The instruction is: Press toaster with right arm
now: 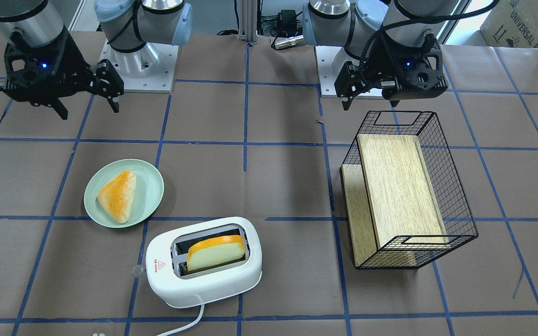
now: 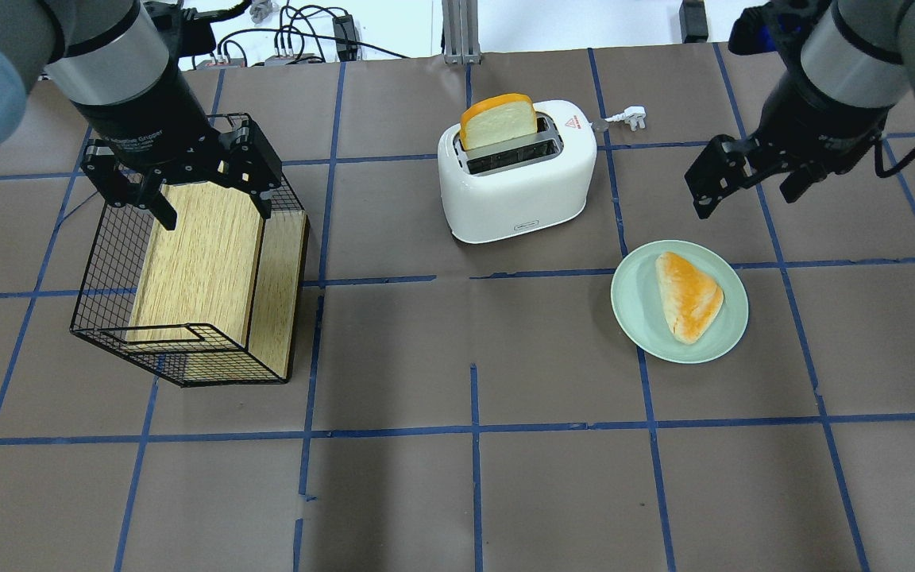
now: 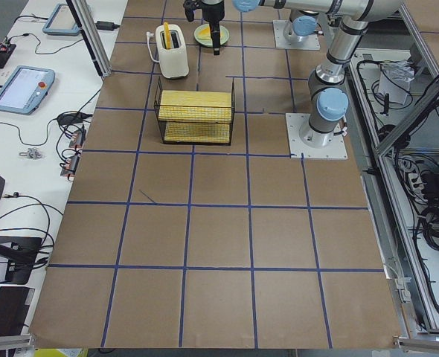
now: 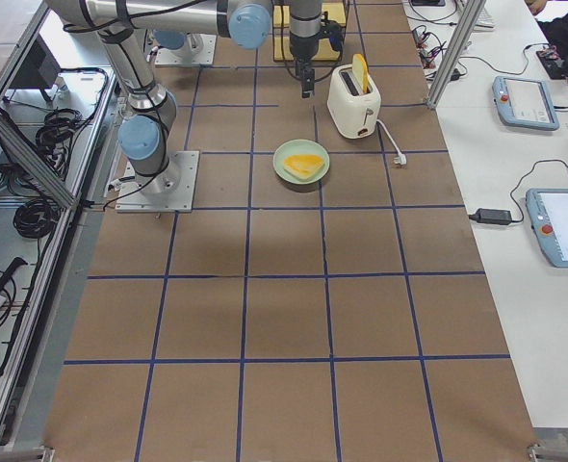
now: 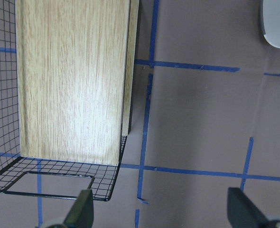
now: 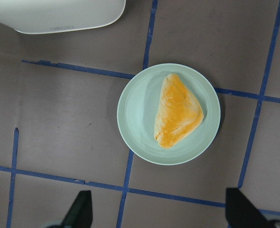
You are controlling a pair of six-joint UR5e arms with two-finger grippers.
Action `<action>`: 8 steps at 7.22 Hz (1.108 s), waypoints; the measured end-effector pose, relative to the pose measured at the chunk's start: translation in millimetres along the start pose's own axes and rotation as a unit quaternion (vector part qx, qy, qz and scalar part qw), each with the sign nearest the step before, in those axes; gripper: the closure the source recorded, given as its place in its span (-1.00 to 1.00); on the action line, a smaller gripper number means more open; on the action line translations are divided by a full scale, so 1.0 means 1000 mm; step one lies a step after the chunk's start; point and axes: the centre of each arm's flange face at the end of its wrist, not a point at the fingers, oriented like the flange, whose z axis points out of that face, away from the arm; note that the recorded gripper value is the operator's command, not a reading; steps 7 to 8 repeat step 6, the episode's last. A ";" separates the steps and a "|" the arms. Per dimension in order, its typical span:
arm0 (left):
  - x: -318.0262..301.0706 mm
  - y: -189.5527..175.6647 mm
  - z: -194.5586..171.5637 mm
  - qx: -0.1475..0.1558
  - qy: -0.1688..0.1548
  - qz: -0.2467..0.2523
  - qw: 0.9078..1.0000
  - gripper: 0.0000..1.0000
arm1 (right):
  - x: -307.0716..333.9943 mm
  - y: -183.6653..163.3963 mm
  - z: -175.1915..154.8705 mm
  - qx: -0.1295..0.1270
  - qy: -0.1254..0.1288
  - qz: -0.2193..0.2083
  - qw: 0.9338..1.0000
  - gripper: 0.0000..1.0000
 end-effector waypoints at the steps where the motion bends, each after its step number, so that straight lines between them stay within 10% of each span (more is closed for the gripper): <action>1: 0.000 0.000 0.000 0.000 0.000 0.000 1.000 -1.00 | -0.001 0.010 -0.004 -0.003 0.007 0.005 1.000 -1.00; 8: 0.000 0.000 0.000 0.000 0.000 0.000 1.000 -1.00 | -0.001 0.015 -0.011 -0.007 0.016 0.008 1.000 -1.00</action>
